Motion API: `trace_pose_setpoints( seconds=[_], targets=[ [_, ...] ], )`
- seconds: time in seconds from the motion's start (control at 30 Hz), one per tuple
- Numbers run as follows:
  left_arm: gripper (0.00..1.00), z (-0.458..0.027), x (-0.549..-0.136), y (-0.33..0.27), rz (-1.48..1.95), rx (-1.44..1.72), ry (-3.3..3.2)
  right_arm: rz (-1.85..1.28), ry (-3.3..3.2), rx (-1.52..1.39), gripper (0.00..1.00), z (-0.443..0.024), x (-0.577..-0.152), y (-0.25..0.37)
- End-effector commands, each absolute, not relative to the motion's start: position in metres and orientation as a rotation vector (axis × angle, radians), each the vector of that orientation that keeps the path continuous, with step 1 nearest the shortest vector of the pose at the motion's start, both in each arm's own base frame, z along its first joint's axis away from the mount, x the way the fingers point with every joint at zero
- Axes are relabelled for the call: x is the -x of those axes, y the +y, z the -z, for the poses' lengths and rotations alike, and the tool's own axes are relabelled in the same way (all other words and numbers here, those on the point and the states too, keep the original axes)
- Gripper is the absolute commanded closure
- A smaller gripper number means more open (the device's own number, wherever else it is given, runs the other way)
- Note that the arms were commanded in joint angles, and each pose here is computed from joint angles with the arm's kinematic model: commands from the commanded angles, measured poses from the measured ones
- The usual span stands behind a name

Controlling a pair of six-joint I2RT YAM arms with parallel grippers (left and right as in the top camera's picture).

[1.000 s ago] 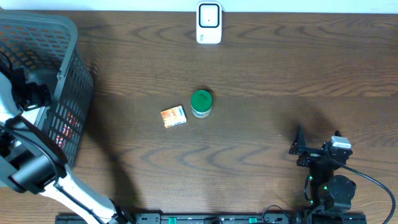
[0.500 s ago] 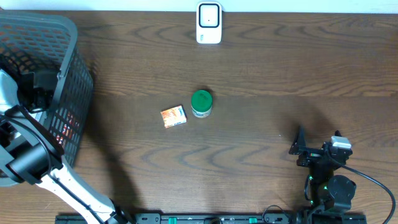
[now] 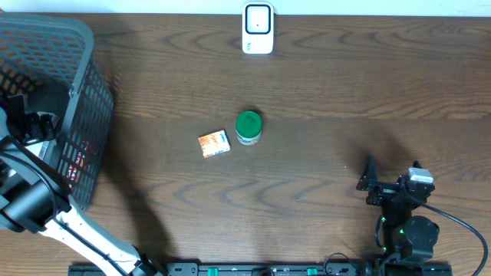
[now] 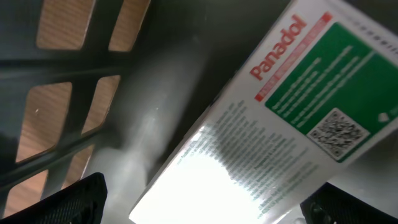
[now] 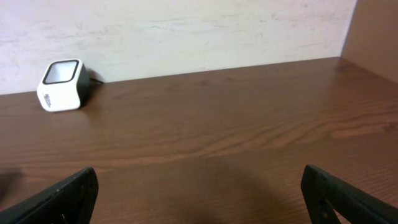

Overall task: Scan the item barcode
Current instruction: 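Reach into the basket and grasp the white Panadol box with left gripper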

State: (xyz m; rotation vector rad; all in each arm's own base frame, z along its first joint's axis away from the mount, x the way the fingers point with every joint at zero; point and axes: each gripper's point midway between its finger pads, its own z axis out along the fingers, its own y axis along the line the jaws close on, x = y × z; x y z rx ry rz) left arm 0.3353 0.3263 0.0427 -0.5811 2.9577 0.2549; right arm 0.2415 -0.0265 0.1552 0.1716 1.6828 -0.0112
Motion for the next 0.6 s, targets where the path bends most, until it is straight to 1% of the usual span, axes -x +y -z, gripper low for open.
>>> trace_pose_setpoints(
  seconds=[0.0,0.13,0.33,0.37,0.5,0.57],
  targets=[
    [0.02,-0.037,-0.339,0.327,-0.173,0.554,2.930,0.025,1.680,-0.165,0.01,-0.155,-0.241,-0.028],
    [0.02,-0.038,-0.344,0.330,-0.185,0.549,2.907,0.025,1.680,-0.165,0.01,-0.155,-0.241,-0.028],
    [0.01,-0.039,-0.359,0.325,-0.107,0.524,2.844,0.025,1.680,-0.165,0.01,-0.155,-0.241,-0.028],
    [0.02,-0.038,-0.360,0.325,-0.102,0.523,2.845,0.025,1.680,-0.165,0.01,-0.155,-0.241,-0.028],
    [0.17,-0.024,-0.357,0.322,-0.071,0.532,2.875,0.025,1.680,-0.165,0.01,-0.155,-0.241,-0.028],
    [0.19,-0.010,-0.352,0.317,-0.035,0.545,2.910,0.025,1.680,-0.165,0.01,-0.155,-0.241,-0.028]
  ],
)
